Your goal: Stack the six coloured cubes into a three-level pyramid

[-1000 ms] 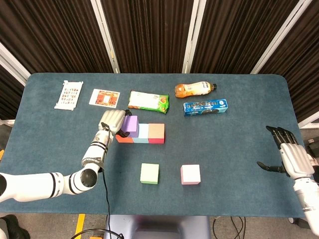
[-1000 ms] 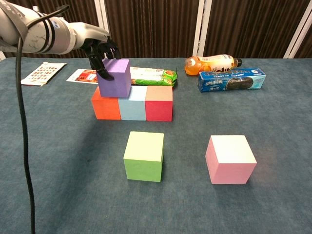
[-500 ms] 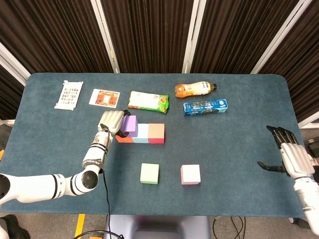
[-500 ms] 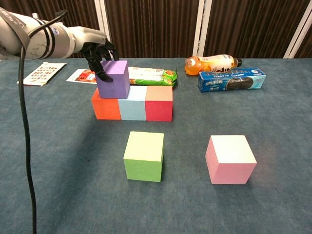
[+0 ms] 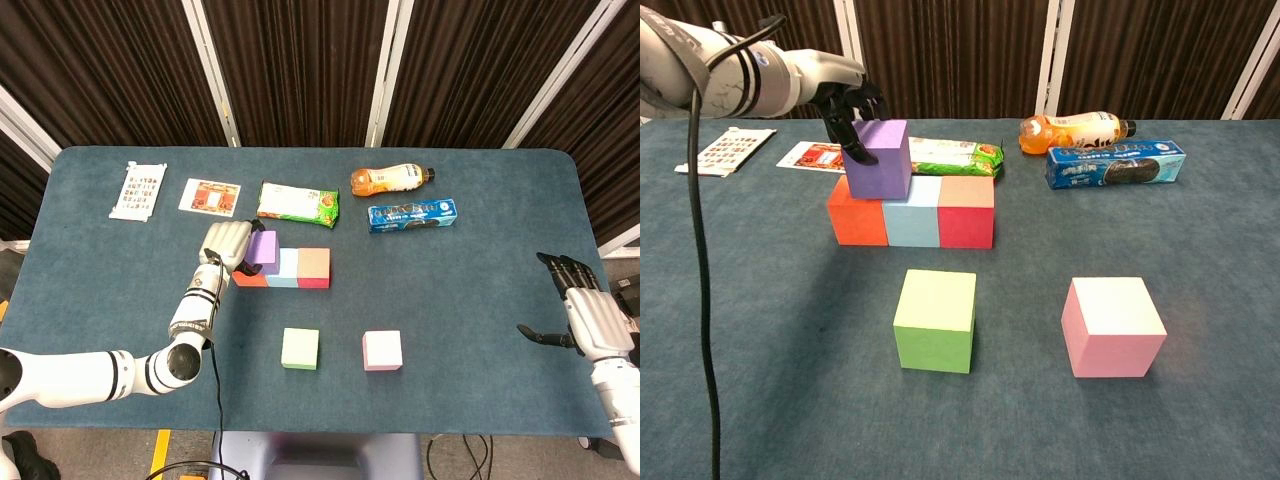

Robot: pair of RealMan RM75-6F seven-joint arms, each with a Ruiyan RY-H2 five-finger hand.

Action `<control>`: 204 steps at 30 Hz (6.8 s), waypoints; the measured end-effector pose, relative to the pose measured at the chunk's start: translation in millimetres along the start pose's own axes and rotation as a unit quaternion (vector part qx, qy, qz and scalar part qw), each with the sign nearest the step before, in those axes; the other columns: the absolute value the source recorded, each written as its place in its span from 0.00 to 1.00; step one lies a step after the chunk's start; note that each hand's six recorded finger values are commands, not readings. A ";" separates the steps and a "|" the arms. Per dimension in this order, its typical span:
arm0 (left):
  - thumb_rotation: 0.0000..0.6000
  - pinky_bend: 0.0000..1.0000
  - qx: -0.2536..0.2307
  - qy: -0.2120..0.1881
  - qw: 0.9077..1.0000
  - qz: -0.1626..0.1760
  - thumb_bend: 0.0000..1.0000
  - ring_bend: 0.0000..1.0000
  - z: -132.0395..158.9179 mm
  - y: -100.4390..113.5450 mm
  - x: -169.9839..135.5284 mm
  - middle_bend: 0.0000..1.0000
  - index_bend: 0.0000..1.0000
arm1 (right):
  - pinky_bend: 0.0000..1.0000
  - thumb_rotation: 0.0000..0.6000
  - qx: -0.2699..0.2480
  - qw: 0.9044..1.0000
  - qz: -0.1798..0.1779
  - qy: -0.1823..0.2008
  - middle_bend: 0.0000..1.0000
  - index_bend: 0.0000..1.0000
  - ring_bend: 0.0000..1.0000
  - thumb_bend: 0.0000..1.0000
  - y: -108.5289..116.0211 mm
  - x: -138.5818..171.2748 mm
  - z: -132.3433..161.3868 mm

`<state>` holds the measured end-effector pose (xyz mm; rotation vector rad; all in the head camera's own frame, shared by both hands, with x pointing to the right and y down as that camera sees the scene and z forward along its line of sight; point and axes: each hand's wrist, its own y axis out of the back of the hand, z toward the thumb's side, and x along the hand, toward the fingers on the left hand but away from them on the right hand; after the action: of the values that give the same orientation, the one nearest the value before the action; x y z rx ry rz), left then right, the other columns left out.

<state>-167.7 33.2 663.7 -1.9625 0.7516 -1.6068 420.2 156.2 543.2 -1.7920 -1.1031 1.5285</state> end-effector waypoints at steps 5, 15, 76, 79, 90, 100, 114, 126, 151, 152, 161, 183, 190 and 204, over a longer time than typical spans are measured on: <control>1.00 0.33 0.006 -0.001 1.000 -0.001 0.31 0.32 3.8 -1.0 -0.5 0.37 0.28 | 0.16 1.00 0.000 1.000 -0.001 -0.002 0.18 0.00 0.06 0.26 1.3 1.2 -0.9; 1.00 0.33 0.006 0.005 1.000 -0.004 0.31 0.32 3.7 -4.9 1.9 0.37 0.28 | 0.17 1.00 0.000 1.000 -0.002 -0.002 0.18 0.00 0.06 0.26 1.8 2.0 -0.7; 1.00 0.30 0.018 0.005 1.000 0.008 0.31 0.24 6.3 -3.9 -2.6 0.25 0.20 | 0.17 1.00 -0.010 1.000 -0.006 -0.004 0.18 0.00 0.06 0.26 8.3 7.8 -6.0; 1.00 0.30 0.018 0.005 1.000 0.009 0.31 0.24 6.7 -4.3 -3.4 0.26 0.20 | 0.17 1.00 -0.010 1.000 -0.007 -0.004 0.18 0.00 0.06 0.26 8.5 7.9 -5.9; 1.00 0.30 0.022 0.003 1.000 0.003 0.31 0.24 6.9 -12.4 -3.0 0.25 0.18 | 0.17 1.00 -0.010 1.000 -0.006 -0.005 0.18 0.00 0.06 0.26 8.5 7.2 -6.3; 1.00 0.29 0.025 0.000 1.000 0.000 0.31 0.14 6.2 -15.2 -5.2 0.16 0.12 | 0.17 1.00 -0.011 1.000 -0.007 -0.006 0.18 0.00 0.06 0.26 8.1 7.8 -7.2; 1.00 0.21 0.030 -0.010 1.000 -0.001 0.31 0.00 0.6 -15.1 -7.4 0.00 0.00 | 0.17 1.00 -0.012 1.000 -0.008 -0.005 0.18 0.00 0.06 0.26 8.3 8.8 -5.5; 1.00 0.21 0.039 -0.011 0.999 0.015 0.31 0.05 -1.3 -13.5 -3.2 0.11 0.08 | 0.17 1.00 -0.013 1.000 -0.012 -0.007 0.18 0.00 0.06 0.26 9.5 10.6 -6.2; 1.00 0.19 0.060 -0.043 0.997 0.028 0.31 0.12 1.8 -16.3 -3.1 0.20 0.25 | 0.17 1.00 -0.014 1.000 -0.012 -0.011 0.18 0.00 0.06 0.26 9.0 12.0 -6.9; 1.00 0.19 0.060 -0.045 0.997 0.027 0.31 0.12 1.4 -16.6 -3.0 0.20 0.25 | 0.17 1.00 -0.013 1.000 -0.012 -0.012 0.18 0.00 0.06 0.26 8.9 12.4 -6.9; 1.00 0.19 0.059 -0.051 0.997 0.018 0.31 0.11 -1.5 -21.1 -1.8 0.15 0.20 | 0.17 1.00 -0.012 1.000 -0.013 -0.014 0.18 0.00 0.06 0.26 9.5 14.0 -6.7; 1.00 0.15 0.020 -0.069 0.996 0.045 0.31 0.00 -14.1 -3.8 -28.3 0.00 0.00 | 0.17 1.00 -0.011 1.000 0.003 -0.001 0.18 0.00 0.06 0.26 4.0 13.2 -1.5; 1.00 0.14 0.002 -0.055 0.994 0.095 0.31 0.00 -60.1 13.9 -56.1 0.00 0.01 | 0.18 1.00 0.000 0.995 0.082 0.051 0.18 0.03 0.06 0.24 -27.9 8.9 25.3; 1.00 0.14 -0.023 -0.020 0.985 0.169 0.31 0.03 -162.0 -3.7 -126.6 0.10 0.13 | 0.21 1.00 0.027 0.975 0.169 0.144 0.18 0.17 0.06 0.24 -111.3 -10.2 102.1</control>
<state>-346.1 118.0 606.3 -1.7772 1.0504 -1.3542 294.2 194.7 617.7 -2.1616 -0.6358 1.4009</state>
